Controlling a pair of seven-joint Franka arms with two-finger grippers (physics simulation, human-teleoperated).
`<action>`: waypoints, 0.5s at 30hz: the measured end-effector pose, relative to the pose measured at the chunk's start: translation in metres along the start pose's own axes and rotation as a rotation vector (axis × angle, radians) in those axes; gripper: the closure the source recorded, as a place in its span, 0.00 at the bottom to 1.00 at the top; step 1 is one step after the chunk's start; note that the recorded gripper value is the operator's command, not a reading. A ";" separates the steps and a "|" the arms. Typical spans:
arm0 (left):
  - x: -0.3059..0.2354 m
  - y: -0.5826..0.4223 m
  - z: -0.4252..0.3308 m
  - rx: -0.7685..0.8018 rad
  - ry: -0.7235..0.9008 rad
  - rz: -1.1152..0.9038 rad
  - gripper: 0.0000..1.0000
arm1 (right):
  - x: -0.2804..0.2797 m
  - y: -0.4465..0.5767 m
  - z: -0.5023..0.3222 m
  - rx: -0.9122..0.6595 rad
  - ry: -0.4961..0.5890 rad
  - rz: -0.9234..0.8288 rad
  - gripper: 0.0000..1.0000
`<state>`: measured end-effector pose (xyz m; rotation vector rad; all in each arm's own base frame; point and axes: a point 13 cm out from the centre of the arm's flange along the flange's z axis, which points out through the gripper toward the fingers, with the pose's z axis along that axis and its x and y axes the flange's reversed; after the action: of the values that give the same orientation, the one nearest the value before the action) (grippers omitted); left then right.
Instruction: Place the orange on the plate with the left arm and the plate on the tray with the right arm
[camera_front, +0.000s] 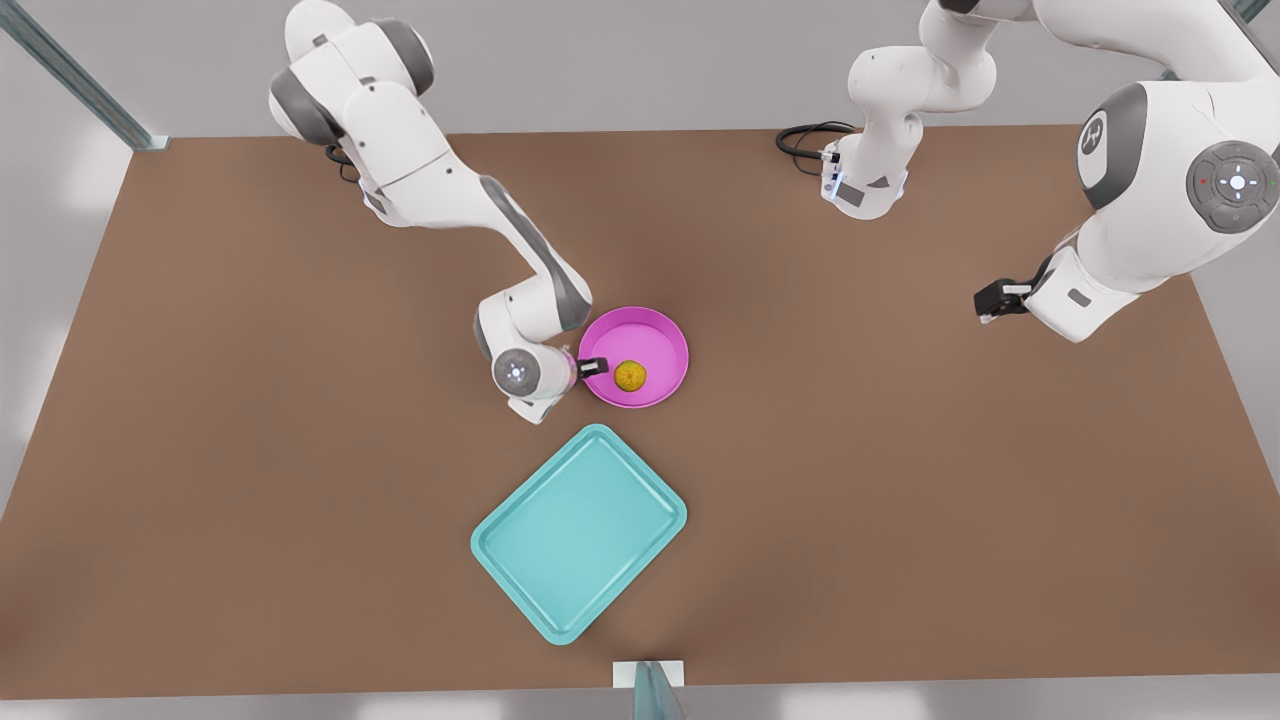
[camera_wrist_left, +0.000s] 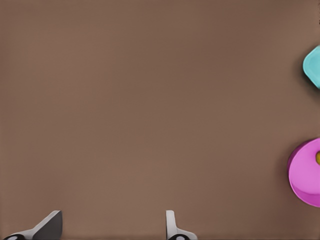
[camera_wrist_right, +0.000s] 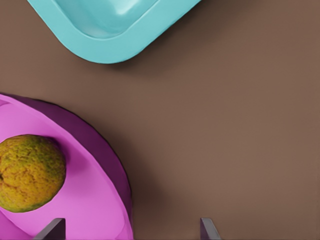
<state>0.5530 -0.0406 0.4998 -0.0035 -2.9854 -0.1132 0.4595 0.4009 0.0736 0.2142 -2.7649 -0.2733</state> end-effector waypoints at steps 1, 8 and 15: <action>0.000 0.000 0.000 0.001 0.000 0.003 0.00 | 0.000 -0.001 0.005 0.003 0.005 -0.004 0.00; 0.002 0.001 -0.001 0.005 0.004 0.017 0.00 | -0.005 0.002 0.013 0.002 0.007 -0.039 0.27; 0.006 0.003 0.000 0.013 0.017 0.023 0.00 | -0.006 0.002 0.016 0.004 0.013 -0.062 0.57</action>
<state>0.5474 -0.0373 0.5014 -0.0353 -2.9682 -0.0902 0.4592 0.4061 0.0572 0.3027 -2.7491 -0.2816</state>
